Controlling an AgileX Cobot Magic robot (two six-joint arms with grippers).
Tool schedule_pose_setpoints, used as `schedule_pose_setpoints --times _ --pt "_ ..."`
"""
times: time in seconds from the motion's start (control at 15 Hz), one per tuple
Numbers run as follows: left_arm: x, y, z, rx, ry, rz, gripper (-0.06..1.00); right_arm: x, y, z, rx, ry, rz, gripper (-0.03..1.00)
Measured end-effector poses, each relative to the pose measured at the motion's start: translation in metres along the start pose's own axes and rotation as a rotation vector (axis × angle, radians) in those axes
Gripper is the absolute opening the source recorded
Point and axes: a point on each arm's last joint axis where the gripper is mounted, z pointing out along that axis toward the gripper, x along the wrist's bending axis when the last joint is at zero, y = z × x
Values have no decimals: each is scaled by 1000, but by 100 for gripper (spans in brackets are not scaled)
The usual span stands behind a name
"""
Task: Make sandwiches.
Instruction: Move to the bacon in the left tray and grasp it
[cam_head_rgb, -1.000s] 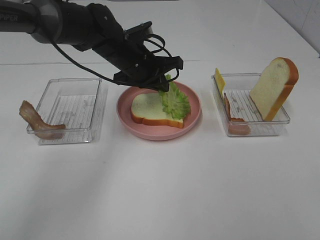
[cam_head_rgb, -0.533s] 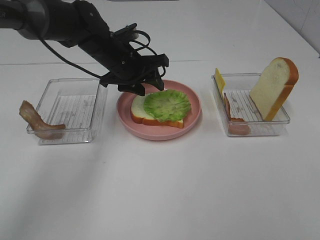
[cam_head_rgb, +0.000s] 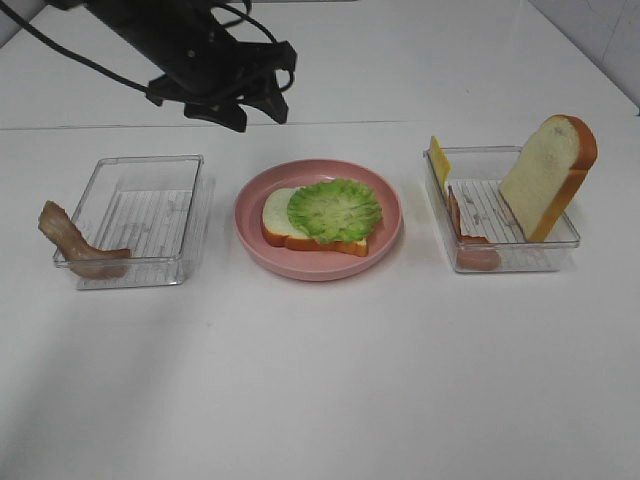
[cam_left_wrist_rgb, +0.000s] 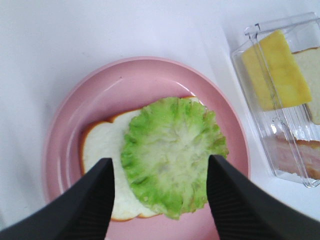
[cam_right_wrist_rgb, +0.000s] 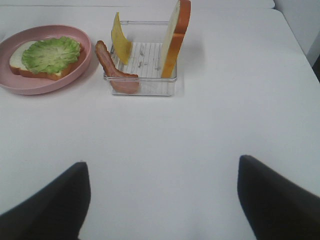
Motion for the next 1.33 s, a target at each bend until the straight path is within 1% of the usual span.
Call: schedule_pose_setpoints --times 0.13,0.2,0.27,0.33,0.47,0.53,0.67,0.8,1.0,1.07,1.2,1.33 --pt "16 3 -31 58 39 -15 54 0 0 0 0 0 0 76" --pt "20 3 -38 77 56 -22 54 0 0 0 0 0 0 76" --pt "27 3 -50 109 96 -33 54 0 0 0 0 0 0 76" --pt "42 -3 -63 189 193 -57 54 0 0 0 0 0 0 76" --pt "55 -10 -69 284 315 -51 54 0 0 0 0 0 0 76" --pt "59 -13 -72 317 371 -45 54 0 0 0 0 0 0 76" --pt "67 -13 -76 322 465 -38 56 0 0 0 0 0 0 76" --pt "72 -12 -78 318 519 -28 59 0 0 0 0 0 0 76" --pt "73 -13 -79 319 529 -25 60 0 0 0 0 0 0 76" --pt "76 -27 -82 357 540 -43 60 0 0 0 0 0 0 76" --pt "84 -39 -87 388 554 -84 60 0 0 0 0 0 0 76" --pt "107 -51 -97 417 585 -171 60 0 0 0 0 0 0 76"
